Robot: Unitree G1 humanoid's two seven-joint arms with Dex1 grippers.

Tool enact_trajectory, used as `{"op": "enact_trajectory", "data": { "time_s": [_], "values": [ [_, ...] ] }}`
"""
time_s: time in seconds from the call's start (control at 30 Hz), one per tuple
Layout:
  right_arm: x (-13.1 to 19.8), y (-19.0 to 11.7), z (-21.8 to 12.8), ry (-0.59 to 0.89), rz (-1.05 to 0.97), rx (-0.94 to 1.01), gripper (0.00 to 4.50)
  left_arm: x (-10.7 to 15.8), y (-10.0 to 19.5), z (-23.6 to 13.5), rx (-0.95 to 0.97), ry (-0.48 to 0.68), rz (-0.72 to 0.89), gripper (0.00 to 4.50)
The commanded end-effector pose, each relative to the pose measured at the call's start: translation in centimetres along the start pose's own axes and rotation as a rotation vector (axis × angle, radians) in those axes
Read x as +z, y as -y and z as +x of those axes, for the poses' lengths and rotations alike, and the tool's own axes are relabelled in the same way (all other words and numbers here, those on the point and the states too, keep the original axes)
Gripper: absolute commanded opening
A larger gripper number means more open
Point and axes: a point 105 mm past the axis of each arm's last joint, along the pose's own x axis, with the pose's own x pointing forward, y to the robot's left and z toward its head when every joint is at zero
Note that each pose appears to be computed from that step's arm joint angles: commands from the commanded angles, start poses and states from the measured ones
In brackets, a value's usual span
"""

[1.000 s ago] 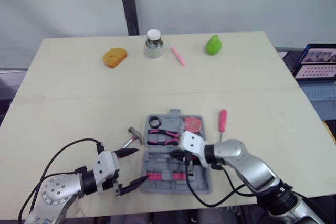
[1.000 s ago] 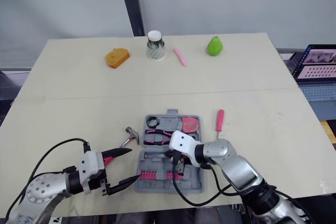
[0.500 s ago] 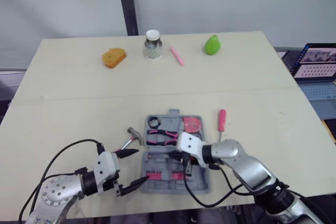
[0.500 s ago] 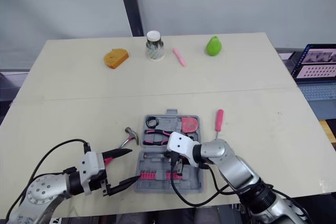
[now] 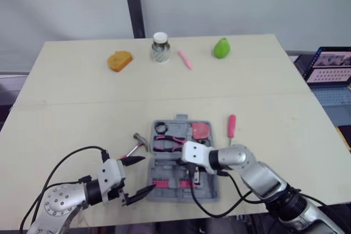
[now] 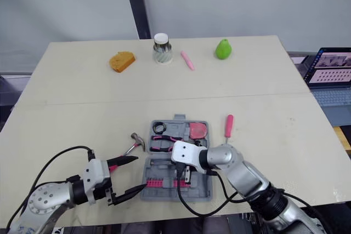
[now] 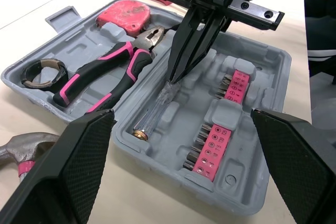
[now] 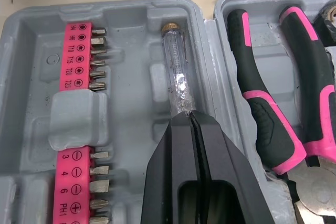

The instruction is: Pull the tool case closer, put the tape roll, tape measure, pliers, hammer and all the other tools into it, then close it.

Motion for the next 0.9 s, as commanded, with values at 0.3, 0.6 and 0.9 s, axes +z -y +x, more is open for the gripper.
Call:
{"op": "enact_trajectory", "data": {
  "time_s": [0.3, 0.6, 0.9],
  "values": [
    [-5.7, -2.4, 0.5, -0.267, 0.101, 0.096, 0.05, 1.0, 0.4, 0.3, -0.014, 0.035, 0.015, 4.5],
    [-6.2, -3.7, 0.7, -0.297, 0.1, 0.145, 0.05, 0.9, 0.4, 0.3, -0.013, 0.034, 0.014, 4.5],
    [-2.6, -1.7, 0.6, -0.098, 0.072, 0.078, 0.05, 0.9, 0.0, 0.4, -0.012, 0.035, 0.02, 4.5]
  ]
}}
